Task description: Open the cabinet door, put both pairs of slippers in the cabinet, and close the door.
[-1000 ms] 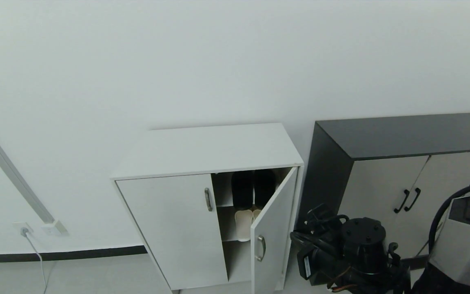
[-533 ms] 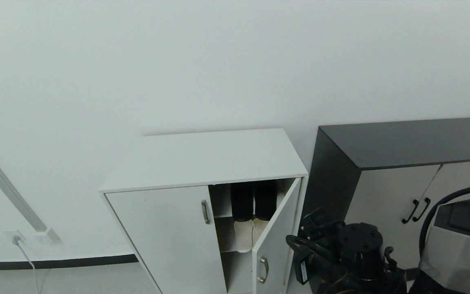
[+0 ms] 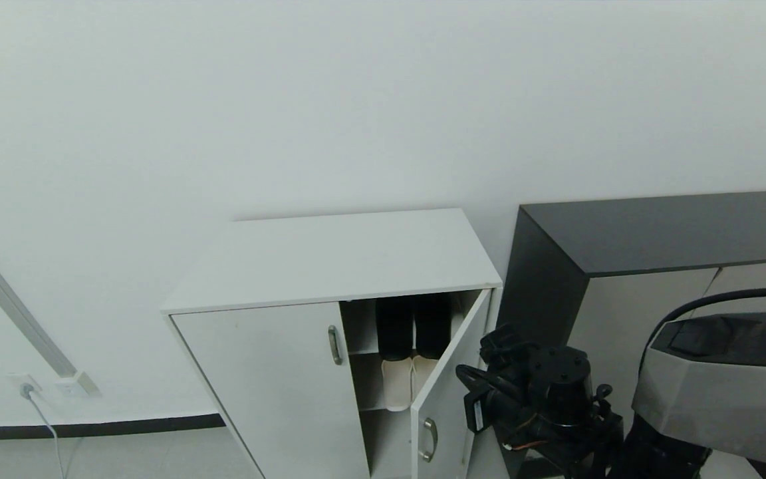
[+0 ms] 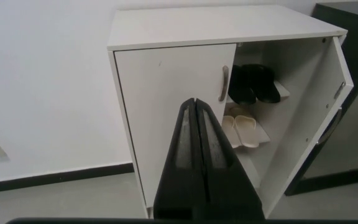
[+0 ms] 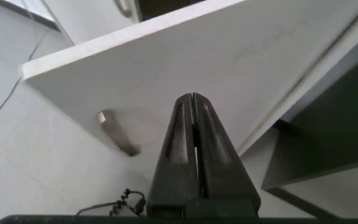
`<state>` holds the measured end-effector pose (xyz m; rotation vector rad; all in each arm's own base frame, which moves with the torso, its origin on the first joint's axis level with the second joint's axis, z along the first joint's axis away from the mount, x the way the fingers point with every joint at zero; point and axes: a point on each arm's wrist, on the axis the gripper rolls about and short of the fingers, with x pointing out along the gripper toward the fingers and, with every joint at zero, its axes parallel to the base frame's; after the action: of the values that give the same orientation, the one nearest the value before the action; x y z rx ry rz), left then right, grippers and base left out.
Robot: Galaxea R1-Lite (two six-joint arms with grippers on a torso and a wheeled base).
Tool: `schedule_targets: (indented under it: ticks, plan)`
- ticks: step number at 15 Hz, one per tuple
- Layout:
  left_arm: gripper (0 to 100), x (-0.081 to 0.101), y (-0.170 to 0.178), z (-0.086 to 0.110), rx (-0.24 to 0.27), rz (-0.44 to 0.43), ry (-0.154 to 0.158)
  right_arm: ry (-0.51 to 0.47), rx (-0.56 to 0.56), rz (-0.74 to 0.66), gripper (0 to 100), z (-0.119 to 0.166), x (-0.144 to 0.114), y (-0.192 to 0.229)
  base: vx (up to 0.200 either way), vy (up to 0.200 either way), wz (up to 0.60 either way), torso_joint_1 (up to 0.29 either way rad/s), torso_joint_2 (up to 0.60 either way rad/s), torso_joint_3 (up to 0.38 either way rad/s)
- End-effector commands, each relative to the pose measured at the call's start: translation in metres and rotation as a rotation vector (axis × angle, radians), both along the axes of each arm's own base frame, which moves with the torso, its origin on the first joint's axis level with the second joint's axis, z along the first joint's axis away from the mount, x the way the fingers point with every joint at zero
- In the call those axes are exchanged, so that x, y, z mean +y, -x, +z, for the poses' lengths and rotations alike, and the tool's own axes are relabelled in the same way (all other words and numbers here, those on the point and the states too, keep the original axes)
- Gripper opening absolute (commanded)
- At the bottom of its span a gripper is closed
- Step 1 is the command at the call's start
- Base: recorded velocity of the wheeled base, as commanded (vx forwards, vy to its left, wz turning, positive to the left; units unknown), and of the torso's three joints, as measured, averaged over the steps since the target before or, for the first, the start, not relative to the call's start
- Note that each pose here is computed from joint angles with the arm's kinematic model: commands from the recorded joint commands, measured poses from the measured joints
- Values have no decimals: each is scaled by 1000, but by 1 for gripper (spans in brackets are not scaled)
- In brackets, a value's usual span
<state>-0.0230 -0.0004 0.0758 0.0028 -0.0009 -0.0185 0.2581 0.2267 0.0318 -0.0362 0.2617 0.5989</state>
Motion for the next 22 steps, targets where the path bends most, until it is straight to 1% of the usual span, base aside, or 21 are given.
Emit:
schedule_targets:
  ticks: [1,4,7,13,16,22]
  plan:
    - [0,0,0,0,1,0,0,3,-11,-8,0,-7,5,-11,0,0,0,0,0,0]
    - [0,0,0,0,1,0,1,-3,-17,-19,0,-12,14,-27,0,0,0,0,0,0]
    - [0,0,0,0,1,0,1,-8,-23,-44,0,-17,16,-44,0,0,0,0,0,0]
    - [0,0,0,0,1,14,1,-9,-28,-63,0,-15,24,-66,0,0,0,0,0,0]
    - [0,0,0,0,2,14,3,-4,-42,-85,0,-19,22,-81,0,0,0,0,0,0]
    - [0,0,0,0,1,14,1,-8,-48,-95,0,-10,29,-98,0,0,0,0,0,0]
